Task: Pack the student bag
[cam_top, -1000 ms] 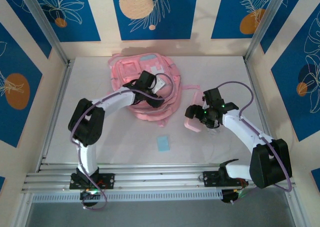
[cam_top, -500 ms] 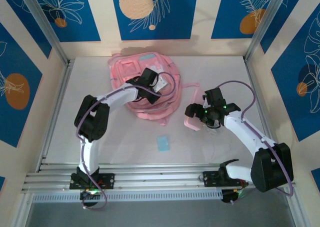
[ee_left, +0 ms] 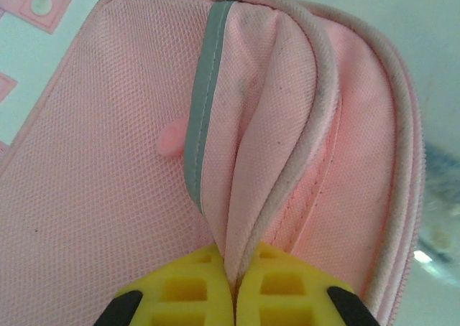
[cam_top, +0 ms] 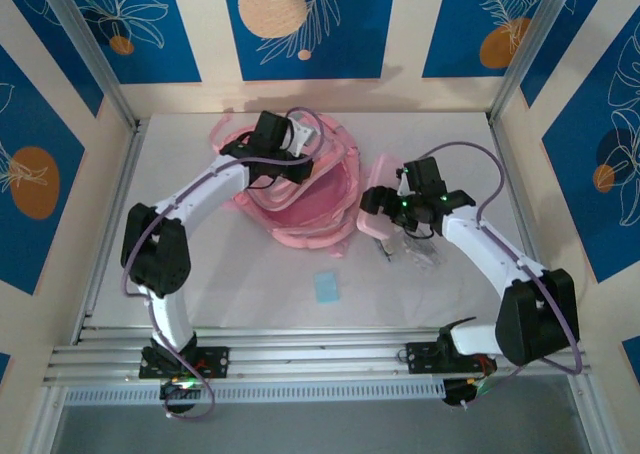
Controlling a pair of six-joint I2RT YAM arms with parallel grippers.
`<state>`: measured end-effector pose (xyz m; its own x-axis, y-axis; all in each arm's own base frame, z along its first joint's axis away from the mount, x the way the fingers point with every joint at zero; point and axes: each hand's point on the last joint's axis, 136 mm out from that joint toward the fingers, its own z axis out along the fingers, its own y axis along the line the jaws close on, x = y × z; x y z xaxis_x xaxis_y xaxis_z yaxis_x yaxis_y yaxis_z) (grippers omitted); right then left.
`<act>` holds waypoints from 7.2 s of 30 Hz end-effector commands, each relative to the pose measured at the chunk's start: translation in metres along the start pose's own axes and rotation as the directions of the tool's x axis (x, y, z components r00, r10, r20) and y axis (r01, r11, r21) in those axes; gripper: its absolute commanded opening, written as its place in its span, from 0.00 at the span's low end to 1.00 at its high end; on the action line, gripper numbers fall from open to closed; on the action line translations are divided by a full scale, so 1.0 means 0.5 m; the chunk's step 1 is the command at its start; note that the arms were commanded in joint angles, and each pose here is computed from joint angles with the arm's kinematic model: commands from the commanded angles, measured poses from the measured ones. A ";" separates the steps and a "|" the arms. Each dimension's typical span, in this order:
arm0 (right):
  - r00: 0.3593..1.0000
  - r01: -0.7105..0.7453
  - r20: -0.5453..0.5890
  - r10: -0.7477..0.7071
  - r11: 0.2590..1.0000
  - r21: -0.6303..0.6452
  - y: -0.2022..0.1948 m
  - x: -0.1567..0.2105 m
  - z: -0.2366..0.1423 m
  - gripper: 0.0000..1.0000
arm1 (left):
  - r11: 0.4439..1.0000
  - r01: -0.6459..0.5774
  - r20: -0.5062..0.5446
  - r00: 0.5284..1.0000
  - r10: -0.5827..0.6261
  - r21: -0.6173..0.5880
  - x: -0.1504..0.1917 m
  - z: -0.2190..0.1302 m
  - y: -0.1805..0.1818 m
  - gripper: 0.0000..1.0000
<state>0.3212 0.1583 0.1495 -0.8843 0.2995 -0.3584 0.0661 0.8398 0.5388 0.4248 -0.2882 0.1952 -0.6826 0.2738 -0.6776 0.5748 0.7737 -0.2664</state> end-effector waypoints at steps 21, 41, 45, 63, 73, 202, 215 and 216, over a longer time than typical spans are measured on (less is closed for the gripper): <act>1.000 -0.004 -0.014 0.001 0.982 -0.191 0.253 -0.111 0.239 0.95 | 0.895 0.301 0.232 0.893 -0.386 0.329 -0.144 -0.108 -0.021 0.00; 0.995 -0.016 -0.095 -0.006 0.973 -0.232 0.234 -0.046 0.313 0.60 | 0.891 0.301 0.224 0.894 -0.387 0.339 -0.134 -0.123 -0.032 0.00; 0.992 -0.009 -0.124 -0.025 0.964 -0.266 0.281 -0.031 0.353 0.60 | 0.884 0.298 0.221 0.893 -0.391 0.359 -0.140 -0.127 -0.044 0.00; 0.995 0.090 0.027 -0.091 0.822 -0.562 0.407 -0.122 0.238 0.46 | 0.896 0.343 0.229 0.883 -0.410 0.281 -0.110 -0.108 -0.002 0.00; 0.978 0.196 0.000 -0.209 0.919 -0.341 0.267 -0.069 0.109 0.72 | 0.905 0.353 0.249 0.878 -0.408 0.238 -0.101 -0.100 0.027 0.00; 0.979 -0.107 -0.123 0.161 0.926 0.362 -0.228 0.140 -0.042 0.00 | 0.873 0.388 0.189 0.872 -0.451 0.294 -0.046 -0.077 0.015 0.00; 0.994 -0.088 -0.044 0.096 0.982 0.167 -0.144 0.075 -0.081 0.00 | 0.877 0.383 0.206 0.870 -0.448 0.289 -0.063 -0.088 0.020 0.00; 0.995 -0.085 -0.041 0.090 0.991 0.108 -0.118 0.068 -0.083 0.00 | 0.879 0.383 0.212 0.869 -0.447 0.285 -0.067 -0.091 0.023 0.00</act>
<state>0.2534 0.0781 0.0977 -0.8988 0.3823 -0.2144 0.2956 0.8899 0.3475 0.4279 -0.2588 0.2129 -0.7881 -0.2230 -0.5737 0.3104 0.6609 -0.6833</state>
